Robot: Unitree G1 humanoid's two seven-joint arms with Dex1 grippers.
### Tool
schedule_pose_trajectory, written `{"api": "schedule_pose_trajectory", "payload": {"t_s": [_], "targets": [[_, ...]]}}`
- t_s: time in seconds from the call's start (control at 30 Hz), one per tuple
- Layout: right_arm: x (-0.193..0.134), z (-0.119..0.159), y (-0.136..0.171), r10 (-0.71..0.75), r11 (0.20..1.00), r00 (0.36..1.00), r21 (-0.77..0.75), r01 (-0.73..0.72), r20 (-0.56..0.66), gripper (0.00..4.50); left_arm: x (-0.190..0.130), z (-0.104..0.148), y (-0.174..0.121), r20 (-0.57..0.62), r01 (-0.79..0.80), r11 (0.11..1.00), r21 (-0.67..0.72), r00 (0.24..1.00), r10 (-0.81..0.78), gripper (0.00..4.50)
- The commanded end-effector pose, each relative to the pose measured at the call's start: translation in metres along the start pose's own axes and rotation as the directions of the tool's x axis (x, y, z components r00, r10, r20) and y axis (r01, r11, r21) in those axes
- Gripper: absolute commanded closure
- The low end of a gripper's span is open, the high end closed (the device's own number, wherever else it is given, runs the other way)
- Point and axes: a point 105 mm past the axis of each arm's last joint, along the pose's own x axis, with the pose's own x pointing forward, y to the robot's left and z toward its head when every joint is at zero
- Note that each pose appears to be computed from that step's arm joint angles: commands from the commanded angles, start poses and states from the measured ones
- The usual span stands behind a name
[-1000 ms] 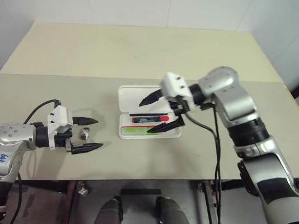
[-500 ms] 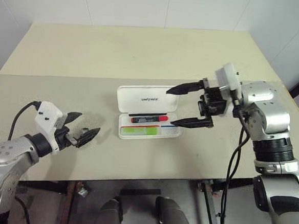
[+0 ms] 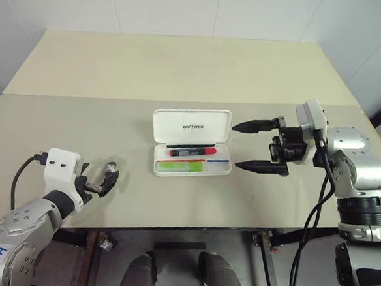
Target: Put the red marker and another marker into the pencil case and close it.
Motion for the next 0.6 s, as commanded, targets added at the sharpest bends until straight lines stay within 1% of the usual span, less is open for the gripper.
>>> {"api": "schedule_pose_trajectory", "payload": {"t_s": [0.03, 0.37, 0.6], "targets": [[-0.007, 0.014, 0.008, -0.003, 0.998, 1.0, -0.062, 0.003, 0.005, 0.05, 0.008, -0.003, 0.003, -0.012, -0.011, 1.0, -0.003, 1.0, 0.011, 0.0], [-0.008, 0.013, 0.016, -0.056, 0.996, 0.998, -0.07, 0.056, 0.005, 0.05, 0.035, 0.002, -0.006, -0.007, 0.063, 0.998, 0.008, 0.998, -0.063, 0.0], [-0.006, 0.016, 0.016, -0.082, 0.993, 0.996, -0.079, 0.083, 0.02, 0.05, 0.04, -0.004, -0.005, -0.033, 0.065, 0.998, 0.002, 0.997, -0.065, 0.0]]}}
